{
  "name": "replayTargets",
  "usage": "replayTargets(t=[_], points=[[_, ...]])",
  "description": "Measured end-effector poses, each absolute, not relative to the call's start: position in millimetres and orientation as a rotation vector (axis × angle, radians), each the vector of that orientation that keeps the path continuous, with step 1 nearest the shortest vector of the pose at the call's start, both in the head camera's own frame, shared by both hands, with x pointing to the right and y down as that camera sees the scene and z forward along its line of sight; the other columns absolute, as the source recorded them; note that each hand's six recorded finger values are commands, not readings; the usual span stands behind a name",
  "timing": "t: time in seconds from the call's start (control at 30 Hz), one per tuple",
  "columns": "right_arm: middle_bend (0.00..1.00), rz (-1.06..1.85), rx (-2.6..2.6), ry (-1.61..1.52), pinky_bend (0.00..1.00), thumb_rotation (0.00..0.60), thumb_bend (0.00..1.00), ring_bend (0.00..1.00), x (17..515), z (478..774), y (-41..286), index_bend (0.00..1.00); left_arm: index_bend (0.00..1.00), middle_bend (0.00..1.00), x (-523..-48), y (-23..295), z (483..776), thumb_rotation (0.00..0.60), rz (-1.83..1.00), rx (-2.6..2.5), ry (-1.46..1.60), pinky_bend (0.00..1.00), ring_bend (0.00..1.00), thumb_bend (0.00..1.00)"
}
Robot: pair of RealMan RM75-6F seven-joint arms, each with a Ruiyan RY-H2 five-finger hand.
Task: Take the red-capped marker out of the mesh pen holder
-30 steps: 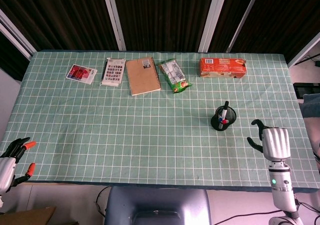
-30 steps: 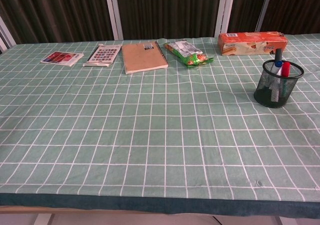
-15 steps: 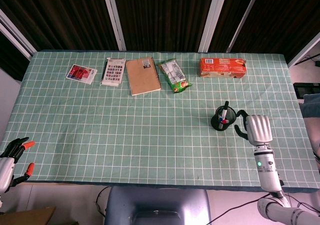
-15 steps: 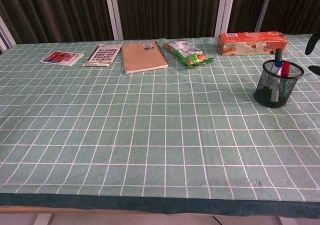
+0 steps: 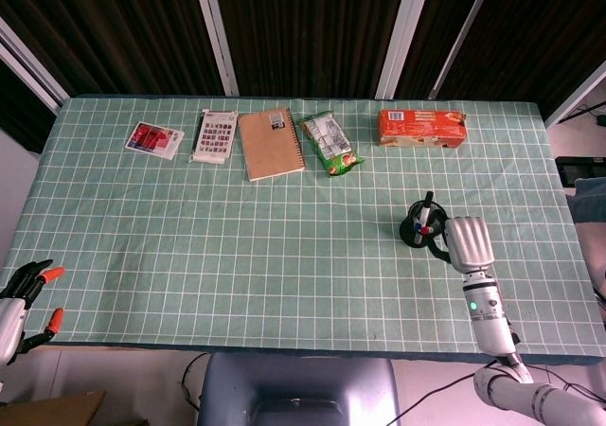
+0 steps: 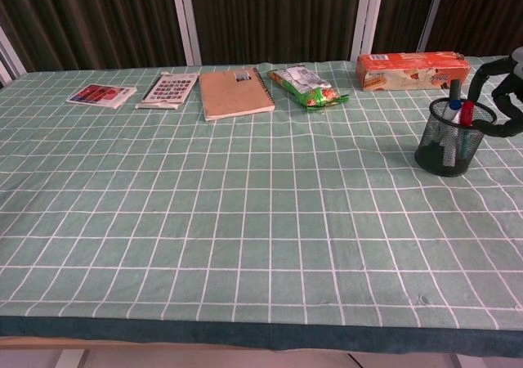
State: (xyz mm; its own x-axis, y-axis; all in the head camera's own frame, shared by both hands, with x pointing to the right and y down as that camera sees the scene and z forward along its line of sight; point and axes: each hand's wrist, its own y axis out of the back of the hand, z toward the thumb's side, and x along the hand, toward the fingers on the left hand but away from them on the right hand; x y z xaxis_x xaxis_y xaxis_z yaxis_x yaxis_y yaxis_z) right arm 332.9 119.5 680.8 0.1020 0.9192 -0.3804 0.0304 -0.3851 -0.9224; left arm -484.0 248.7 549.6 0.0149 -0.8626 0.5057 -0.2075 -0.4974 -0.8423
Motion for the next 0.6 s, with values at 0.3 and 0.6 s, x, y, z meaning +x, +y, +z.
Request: replayTargets(t=[0.3,0.6], points=[[0.95,1.377,-1.575,-0.957,1.00,0.600,0.51,1.00,327.6,687.2,116.6,0.63,0.22,0.10,-484.8,249.0,549.2,0.600,-1.521,-1.743,1.100,0.35,0.08,0.44],[0.95,1.373,-1.582,-0.958,1.00,0.600,0.51,1.00,325.9,692.2,115.7,0.63,0.22,0.10,-485.4,248.8,549.2,0.600,-1.521,-1.744,1.103,0.35,0.07,0.44]])
